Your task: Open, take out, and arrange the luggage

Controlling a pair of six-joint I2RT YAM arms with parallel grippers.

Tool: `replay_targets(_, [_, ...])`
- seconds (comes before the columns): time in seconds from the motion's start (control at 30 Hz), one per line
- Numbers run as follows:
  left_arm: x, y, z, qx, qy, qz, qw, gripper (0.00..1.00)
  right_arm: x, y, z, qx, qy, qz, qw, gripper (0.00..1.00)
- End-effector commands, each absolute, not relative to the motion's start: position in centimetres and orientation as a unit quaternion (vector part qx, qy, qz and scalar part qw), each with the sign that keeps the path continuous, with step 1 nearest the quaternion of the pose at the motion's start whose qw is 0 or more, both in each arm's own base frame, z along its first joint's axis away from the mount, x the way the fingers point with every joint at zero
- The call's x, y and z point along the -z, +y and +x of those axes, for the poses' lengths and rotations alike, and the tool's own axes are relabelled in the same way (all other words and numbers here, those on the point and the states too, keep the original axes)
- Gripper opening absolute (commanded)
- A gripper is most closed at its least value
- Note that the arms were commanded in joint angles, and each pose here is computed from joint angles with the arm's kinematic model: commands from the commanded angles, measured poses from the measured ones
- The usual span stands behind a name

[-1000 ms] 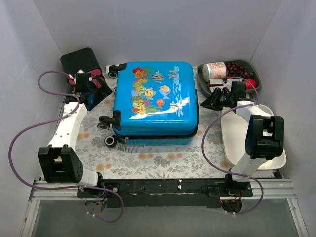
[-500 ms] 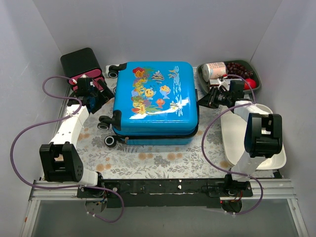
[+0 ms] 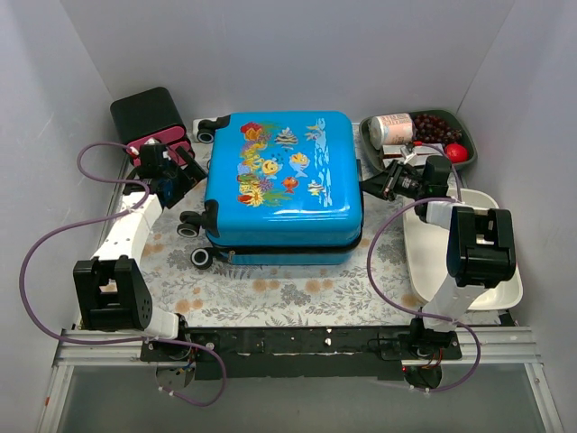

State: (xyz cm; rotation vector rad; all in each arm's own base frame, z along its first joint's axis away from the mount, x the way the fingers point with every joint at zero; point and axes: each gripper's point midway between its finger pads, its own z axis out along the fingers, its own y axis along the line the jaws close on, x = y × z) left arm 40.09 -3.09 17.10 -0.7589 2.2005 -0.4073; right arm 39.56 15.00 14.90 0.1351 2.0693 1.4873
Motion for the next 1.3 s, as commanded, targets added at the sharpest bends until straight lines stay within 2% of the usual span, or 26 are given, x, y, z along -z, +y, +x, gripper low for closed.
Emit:
replay_targets(0.0, [-16.1,-6.1,38.9,0.204,0.881,-0.251,0.345,0.98,-26.6,17.3,36.2,-0.645,0.667,-0.102,0.359,0.22])
replay_targets(0.27, [-16.2,-7.1,38.5,0.230,0.883,-0.230,0.338,0.98,-30.5,17.4,35.0,-0.636,0.643,-0.139,0.403,0.21])
replay_targets(0.3, [-16.3,-7.3,38.4,0.235,0.883,-0.229,0.336,0.98,-29.3,17.3,35.6,-0.632,0.669,-0.100,0.378,0.22])
replay_targets(0.33, [-16.4,-7.4,38.4,0.237,0.883,-0.228,0.336,0.98,-30.1,17.1,35.9,-0.618,0.675,-0.101,0.389,0.21])
replay_targets(0.37, [-16.5,-7.4,38.4,0.239,0.882,-0.227,0.337,0.98,-29.4,16.9,36.3,-0.600,0.691,-0.093,0.392,0.22])
replay_targets(0.4, [-16.5,-7.5,38.3,0.241,0.882,-0.226,0.336,0.98,-28.7,16.2,37.8,-0.551,0.703,-0.098,0.438,0.22])
replay_targets(0.43, [-16.4,-7.6,38.1,0.243,0.882,-0.225,0.334,0.98,-27.2,15.7,37.4,-0.528,0.738,-0.063,0.414,0.23])
replay_targets(0.5, [-16.7,-7.9,37.8,0.249,0.881,-0.222,0.335,0.98,-26.1,13.9,38.8,-0.467,0.766,-0.018,0.442,0.24])
replay_targets(0.6, [-16.7,-8.8,36.8,0.269,0.882,-0.208,0.326,0.98,-23.1,10.5,39.0,-0.382,0.815,0.074,0.430,0.28])
replay_targets(0.63, [-16.7,-8.9,36.5,0.271,0.882,-0.205,0.326,0.98,-21.6,9.5,38.4,-0.345,0.836,0.091,0.417,0.30])
replay_targets(0.67, [-16.3,-8.9,36.0,0.269,0.883,-0.209,0.322,0.98,-20.5,8.3,38.2,-0.310,0.851,0.113,0.409,0.40])
replay_targets(0.7, [-16.7,-8.9,35.6,0.268,0.881,-0.209,0.329,0.98,-19.4,6.2,38.5,-0.253,0.862,0.142,0.415,0.45])
replay_targets(0.73, [-16.7,-8.7,35.3,0.264,0.880,-0.215,0.331,0.98,-19.0,5.3,38.1,-0.226,0.870,0.139,0.416,0.54])
replay_targets(0.77, [-16.4,-8.4,35.0,0.256,0.881,-0.222,0.330,0.98,-18.1,4.7,37.4,-0.206,0.879,0.147,0.404,0.67])
replay_targets(0.87, [-16.3,-6.4,34.4,0.204,0.880,-0.258,0.343,0.98,-17.9,3.5,36.4,-0.171,0.878,0.149,0.421,0.79])
replay_targets(0.97, [-16.9,-4.1,33.8,0.145,0.878,-0.290,0.353,0.98,-18.6,3.6,35.5,-0.172,0.872,0.146,0.434,0.86])
replay_targets(1.13, [-20.3,-1.8,31.9,0.093,0.864,-0.315,0.381,0.98,-20.5,6.1,33.4,-0.233,0.861,0.085,0.444,0.88])
replay_targets(1.27, [-23.5,-2.7,28.7,0.135,0.847,-0.294,0.422,0.98,-21.7,6.3,32.0,-0.237,0.846,0.073,0.473,0.86])
